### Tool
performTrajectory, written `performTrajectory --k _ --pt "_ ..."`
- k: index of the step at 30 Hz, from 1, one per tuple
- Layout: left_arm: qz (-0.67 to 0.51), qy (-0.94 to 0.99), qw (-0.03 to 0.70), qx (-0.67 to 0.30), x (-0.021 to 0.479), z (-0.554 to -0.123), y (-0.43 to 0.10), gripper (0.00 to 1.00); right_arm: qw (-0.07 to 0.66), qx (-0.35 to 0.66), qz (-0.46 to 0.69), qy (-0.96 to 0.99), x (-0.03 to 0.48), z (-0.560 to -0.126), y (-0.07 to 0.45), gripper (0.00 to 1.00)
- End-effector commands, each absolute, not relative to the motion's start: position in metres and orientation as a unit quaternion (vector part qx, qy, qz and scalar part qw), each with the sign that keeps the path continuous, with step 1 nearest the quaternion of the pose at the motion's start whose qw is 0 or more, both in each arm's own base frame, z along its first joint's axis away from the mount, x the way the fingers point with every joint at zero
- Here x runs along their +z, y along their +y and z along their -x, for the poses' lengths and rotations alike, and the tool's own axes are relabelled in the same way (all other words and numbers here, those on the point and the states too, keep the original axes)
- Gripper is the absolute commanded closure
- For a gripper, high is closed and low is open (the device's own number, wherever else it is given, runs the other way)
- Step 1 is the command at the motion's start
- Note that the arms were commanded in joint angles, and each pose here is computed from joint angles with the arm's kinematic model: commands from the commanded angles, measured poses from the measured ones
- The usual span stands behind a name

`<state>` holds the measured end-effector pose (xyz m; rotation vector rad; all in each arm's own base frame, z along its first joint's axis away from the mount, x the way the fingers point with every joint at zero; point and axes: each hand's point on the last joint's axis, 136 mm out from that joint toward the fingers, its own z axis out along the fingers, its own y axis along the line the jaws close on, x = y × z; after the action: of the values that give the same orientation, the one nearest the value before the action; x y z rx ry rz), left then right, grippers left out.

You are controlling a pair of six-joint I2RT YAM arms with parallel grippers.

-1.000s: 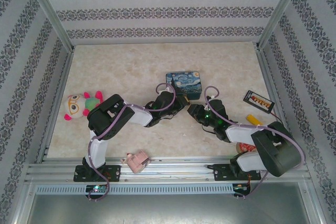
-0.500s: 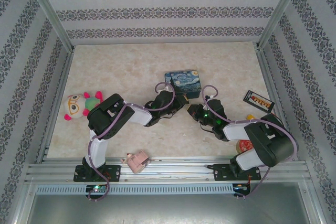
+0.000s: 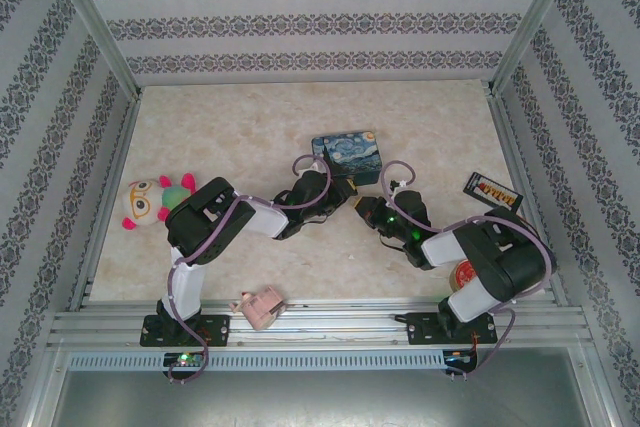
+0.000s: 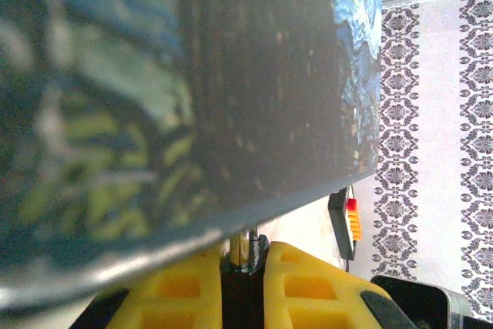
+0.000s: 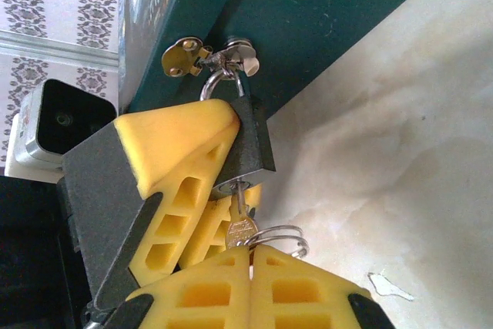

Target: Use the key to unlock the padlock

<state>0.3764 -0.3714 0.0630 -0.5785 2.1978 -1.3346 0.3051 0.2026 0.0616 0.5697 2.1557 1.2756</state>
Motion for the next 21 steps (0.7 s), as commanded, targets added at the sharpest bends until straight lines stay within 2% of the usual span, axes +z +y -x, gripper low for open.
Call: performTrajectory --k 1,8,21 --pt "0.165 0.812 0.209 -0.520 0.065 -0.354 -0.401 0.97 0.348 0.547 -0.171 0.742 0.120 -0.326 0.216 0.99" --pt "0.154 0.812 0.202 -0.526 0.070 -0.350 -0.406 0.99 0.350 0.546 -0.162 0.744 0.110 -0.332 0.223 0.98" --pt "0.196 0.802 0.236 -0.513 0.078 -0.372 -0.377 0.98 0.328 0.452 -0.156 0.815 0.057 -0.302 0.205 0.81"
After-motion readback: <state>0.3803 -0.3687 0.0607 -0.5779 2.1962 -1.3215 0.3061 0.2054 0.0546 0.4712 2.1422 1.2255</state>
